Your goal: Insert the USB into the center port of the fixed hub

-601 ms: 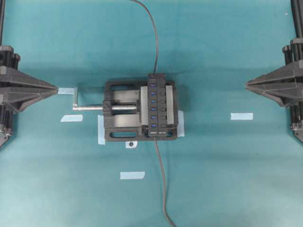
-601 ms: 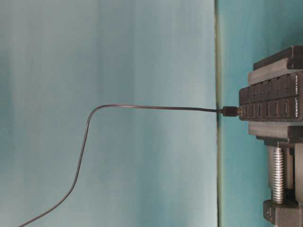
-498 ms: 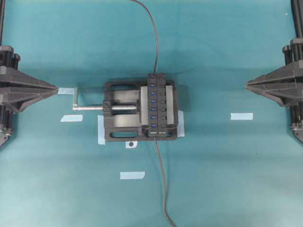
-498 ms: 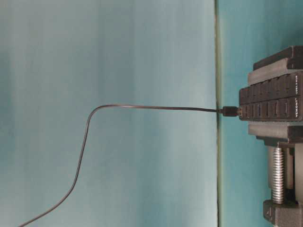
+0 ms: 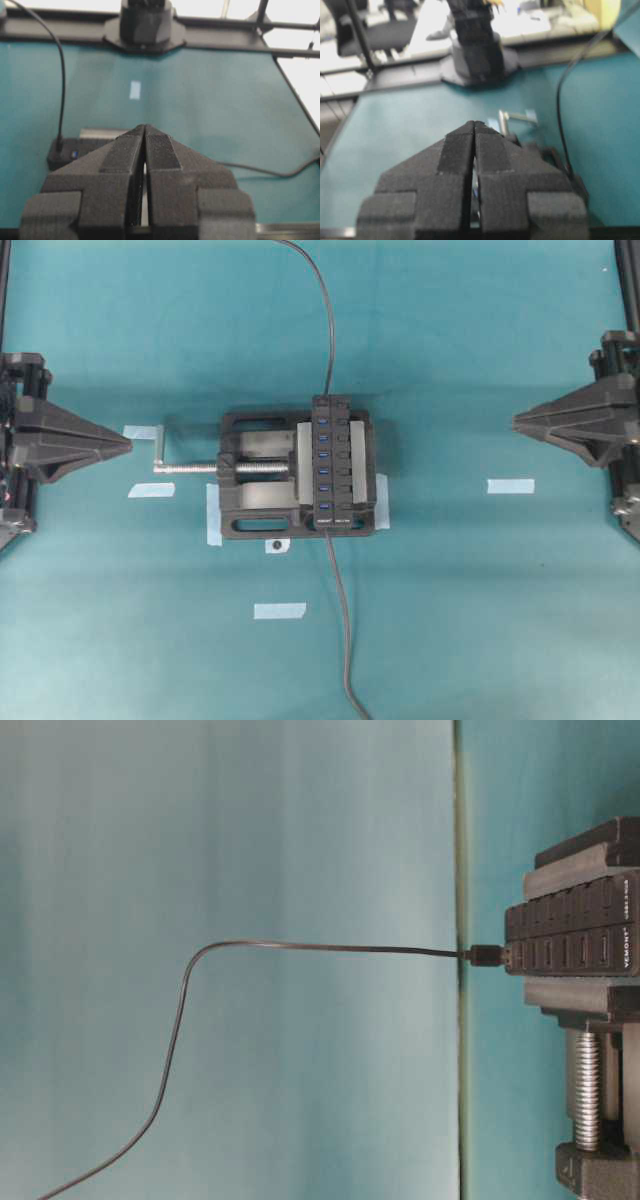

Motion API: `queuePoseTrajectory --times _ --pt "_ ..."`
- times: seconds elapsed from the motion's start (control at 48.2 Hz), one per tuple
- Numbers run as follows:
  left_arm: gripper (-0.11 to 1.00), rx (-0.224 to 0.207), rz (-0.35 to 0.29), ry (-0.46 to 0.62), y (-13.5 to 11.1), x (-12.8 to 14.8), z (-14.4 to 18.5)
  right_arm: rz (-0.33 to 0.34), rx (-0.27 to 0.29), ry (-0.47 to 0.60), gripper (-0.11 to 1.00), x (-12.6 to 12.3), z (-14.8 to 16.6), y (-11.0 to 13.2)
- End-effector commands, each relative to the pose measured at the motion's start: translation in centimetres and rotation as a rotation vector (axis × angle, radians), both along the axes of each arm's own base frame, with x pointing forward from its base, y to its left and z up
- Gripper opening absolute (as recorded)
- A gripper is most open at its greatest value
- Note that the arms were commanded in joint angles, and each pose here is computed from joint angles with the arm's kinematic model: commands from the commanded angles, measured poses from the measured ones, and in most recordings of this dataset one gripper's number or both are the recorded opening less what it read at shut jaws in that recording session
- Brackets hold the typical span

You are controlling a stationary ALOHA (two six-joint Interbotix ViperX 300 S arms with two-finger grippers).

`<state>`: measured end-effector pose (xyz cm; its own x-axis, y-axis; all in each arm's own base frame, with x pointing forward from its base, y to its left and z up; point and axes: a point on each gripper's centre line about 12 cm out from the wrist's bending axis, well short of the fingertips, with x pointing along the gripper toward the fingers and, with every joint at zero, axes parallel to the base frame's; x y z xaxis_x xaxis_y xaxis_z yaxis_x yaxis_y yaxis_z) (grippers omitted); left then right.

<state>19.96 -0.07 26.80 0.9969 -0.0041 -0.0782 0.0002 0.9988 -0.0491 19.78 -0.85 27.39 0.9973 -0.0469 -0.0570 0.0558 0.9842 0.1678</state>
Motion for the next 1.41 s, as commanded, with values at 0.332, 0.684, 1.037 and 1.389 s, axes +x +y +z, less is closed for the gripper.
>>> queuePoseTrajectory --times 0.332,0.684,1.037,1.389 --pt "0.0 0.002 -0.002 0.006 0.0 0.2 1.1 -0.077 -0.002 0.294 0.02 1.9 0.4 -2.0" --pt "0.0 0.002 0.0 0.015 0.0 0.3 1.0 -0.097 -0.005 0.427 0.02 5.1 -0.1 -3.2" --pt "0.0 0.0 -0.001 0.021 0.0 0.3 0.9 -0.138 -0.041 0.547 0.02 7.6 -1.3 -5.2" --pt "0.0 0.0 0.0 0.055 0.0 0.2 0.6 -0.117 -0.133 0.707 0.02 10.8 -2.9 -6.3"
